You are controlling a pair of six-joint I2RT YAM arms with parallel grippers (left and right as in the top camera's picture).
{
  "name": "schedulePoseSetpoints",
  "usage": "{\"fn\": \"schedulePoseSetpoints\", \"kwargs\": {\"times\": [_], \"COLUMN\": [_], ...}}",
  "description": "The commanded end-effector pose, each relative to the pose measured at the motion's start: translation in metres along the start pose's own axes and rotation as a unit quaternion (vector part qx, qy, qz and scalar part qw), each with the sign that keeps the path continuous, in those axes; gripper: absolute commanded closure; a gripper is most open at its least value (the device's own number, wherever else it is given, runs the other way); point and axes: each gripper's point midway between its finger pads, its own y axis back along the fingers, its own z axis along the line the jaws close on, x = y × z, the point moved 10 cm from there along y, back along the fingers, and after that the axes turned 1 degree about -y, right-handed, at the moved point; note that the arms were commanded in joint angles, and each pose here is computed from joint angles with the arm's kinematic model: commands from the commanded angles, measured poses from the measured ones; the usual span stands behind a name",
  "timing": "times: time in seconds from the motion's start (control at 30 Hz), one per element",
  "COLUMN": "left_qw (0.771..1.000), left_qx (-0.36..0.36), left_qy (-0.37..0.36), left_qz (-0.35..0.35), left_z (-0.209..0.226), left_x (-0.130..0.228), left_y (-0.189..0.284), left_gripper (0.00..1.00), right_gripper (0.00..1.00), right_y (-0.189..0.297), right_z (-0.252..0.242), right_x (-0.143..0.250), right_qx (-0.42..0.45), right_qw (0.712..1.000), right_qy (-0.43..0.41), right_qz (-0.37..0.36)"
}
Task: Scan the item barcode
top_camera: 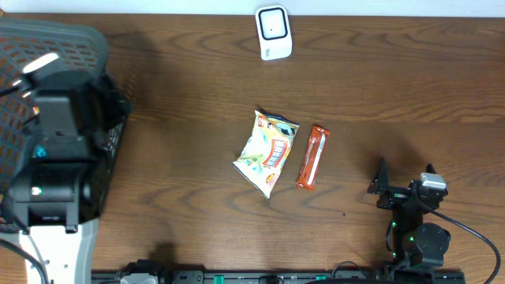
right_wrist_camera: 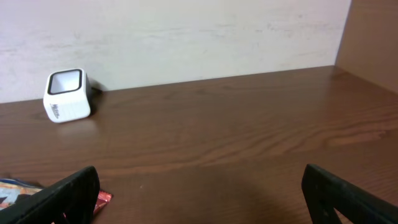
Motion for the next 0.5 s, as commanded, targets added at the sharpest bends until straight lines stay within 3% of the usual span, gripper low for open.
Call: {"fn": "schedulePoseSetpoints", "kwargs": {"times": [0.0,0.13,0.47], "left_qw": [0.994,0.988,0.985], "left_qx": [-0.053,-0.084,-0.1], "left_qy": [0.094,0.13,0.133], "left_qz": [0.002,0.01,0.039], "left_z": [0.02,0.033,0.035], "left_x": [-0.004,-0.003,-0.002], "left_y": [-0.007,-0.016,-0.037], "left_gripper": [0.04,0.03,0.04], "right_gripper": [0.01,0.01,0.01], "right_y": [0.0,0.0,0.0], "right_z": [-0.001,-0.001,-0.001], "right_x": [0.001,0.001,0.001], "right_qx": [0.002,0.002,0.002], "right_qw": [1.0,1.0,1.0], "right_qy": [0.008,0.008,0.008], "right_qz": [0.001,0.001,0.001]}}
